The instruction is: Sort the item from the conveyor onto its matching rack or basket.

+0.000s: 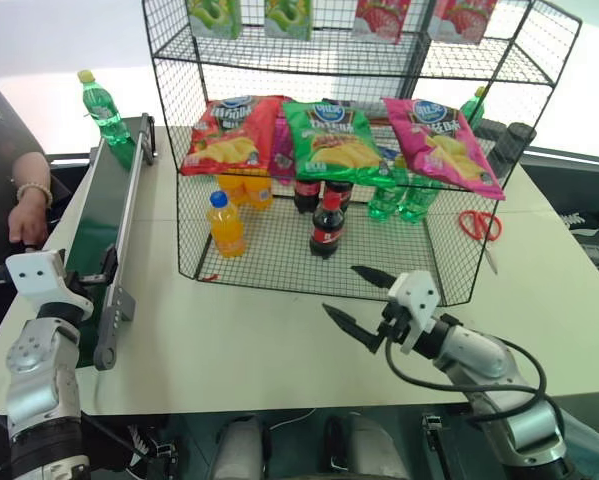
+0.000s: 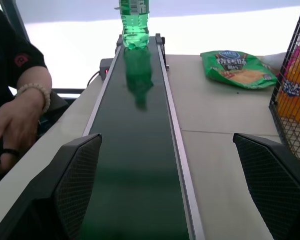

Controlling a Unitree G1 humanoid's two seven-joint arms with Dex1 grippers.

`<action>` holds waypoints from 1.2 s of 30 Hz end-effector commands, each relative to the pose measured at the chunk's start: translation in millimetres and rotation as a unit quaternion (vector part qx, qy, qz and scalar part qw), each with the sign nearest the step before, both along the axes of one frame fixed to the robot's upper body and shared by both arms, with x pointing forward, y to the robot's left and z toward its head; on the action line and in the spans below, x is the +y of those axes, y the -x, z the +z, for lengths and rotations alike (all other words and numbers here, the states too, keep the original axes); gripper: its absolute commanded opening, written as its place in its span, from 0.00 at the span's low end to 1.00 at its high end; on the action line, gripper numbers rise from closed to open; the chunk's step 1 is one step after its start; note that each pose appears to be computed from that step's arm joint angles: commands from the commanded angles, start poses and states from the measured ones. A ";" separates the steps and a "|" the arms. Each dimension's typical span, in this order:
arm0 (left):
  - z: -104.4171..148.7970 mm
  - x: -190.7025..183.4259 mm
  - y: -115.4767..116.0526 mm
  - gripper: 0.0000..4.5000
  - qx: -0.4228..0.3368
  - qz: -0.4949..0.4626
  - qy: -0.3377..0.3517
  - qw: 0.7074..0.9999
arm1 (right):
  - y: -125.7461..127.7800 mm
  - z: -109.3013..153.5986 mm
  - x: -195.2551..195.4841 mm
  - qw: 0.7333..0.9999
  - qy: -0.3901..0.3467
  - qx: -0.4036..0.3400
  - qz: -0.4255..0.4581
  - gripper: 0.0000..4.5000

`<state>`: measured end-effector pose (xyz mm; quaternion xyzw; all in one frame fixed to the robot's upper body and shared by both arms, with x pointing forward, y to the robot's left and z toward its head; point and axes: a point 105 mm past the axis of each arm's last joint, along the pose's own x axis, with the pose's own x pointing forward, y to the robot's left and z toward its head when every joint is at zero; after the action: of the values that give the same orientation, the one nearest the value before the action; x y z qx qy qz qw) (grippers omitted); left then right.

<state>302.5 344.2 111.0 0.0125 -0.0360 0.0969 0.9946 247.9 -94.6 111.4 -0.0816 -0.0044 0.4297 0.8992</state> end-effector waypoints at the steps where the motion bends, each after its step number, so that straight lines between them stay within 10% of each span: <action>1: 8.0 -0.9 -1.3 1.00 -0.016 0.004 -0.010 1.000 | 2.5 9.0 2.1 1.000 -0.008 -0.020 0.005 0.99; 36: 11.7 14.6 8.7 1.00 -0.025 0.078 -0.012 0.997 | 4.1 3.6 8.4 0.999 -0.020 -0.013 0.022 0.99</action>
<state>297.8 351.7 105.8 0.0097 -0.0328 0.1611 0.9863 244.1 -88.7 98.8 -0.0714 0.0019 0.4468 0.8918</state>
